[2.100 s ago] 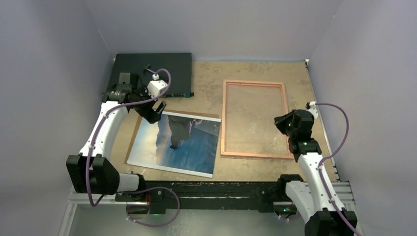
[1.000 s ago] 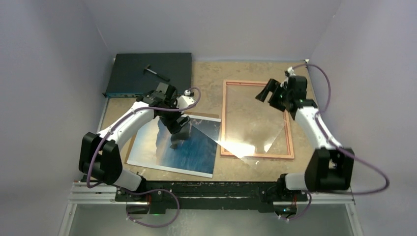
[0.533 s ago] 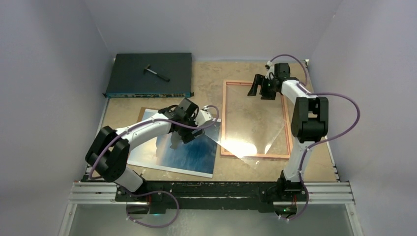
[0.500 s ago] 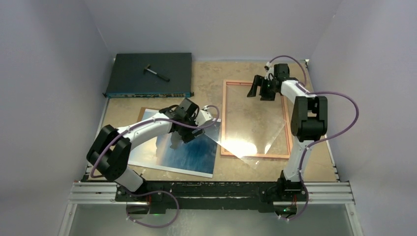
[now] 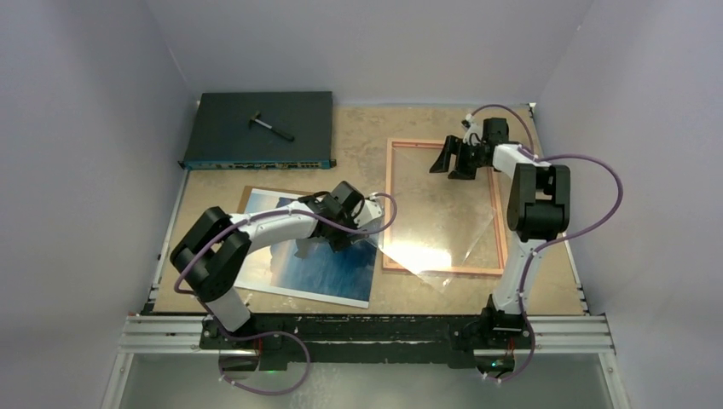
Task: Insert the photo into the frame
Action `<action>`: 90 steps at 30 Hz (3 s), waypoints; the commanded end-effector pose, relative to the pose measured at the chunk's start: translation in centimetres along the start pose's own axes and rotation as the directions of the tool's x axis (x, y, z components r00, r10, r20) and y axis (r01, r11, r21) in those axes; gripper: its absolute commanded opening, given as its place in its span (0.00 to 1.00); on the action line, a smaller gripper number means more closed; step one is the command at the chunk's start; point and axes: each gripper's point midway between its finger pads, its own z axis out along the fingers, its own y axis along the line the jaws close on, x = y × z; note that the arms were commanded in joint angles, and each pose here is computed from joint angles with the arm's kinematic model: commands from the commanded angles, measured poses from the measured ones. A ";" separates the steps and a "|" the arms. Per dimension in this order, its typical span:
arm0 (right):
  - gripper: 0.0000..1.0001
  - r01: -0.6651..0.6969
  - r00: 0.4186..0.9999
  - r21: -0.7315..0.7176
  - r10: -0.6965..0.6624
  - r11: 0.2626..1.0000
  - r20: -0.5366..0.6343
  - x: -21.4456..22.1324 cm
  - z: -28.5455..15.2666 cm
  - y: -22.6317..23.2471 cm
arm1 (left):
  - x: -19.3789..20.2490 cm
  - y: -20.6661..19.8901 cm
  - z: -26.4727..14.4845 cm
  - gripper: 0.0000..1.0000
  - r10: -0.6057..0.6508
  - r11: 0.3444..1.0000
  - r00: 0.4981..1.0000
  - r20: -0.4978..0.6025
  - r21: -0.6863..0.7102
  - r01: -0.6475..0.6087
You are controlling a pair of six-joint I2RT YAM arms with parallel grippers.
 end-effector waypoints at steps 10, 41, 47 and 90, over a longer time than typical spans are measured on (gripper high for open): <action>0.70 -0.065 0.998 -0.157 0.065 0.985 -0.006 4.5 -3.1 4.4 | -2.3 3.3 2.3 0.75 -0.029 0.980 1.000 -0.002 -0.199 0.029; 0.31 -0.027 0.997 -0.326 0.051 0.945 0.066 11.2 -11.1 11.3 | -2.3 4.5 2.7 0.73 0.069 0.966 0.997 -0.023 -0.248 -0.073; 0.03 0.000 0.993 -0.281 0.034 0.960 0.116 10.8 -12.3 11.7 | -4.4 5.3 1.2 0.78 0.032 0.968 0.999 0.027 -0.251 -0.024; 0.00 -0.105 0.660 0.049 0.033 0.993 0.751 -3.5 -29.1 14.2 | -10.0 2.6 1.9 0.83 -0.154 0.988 0.980 0.122 0.031 0.152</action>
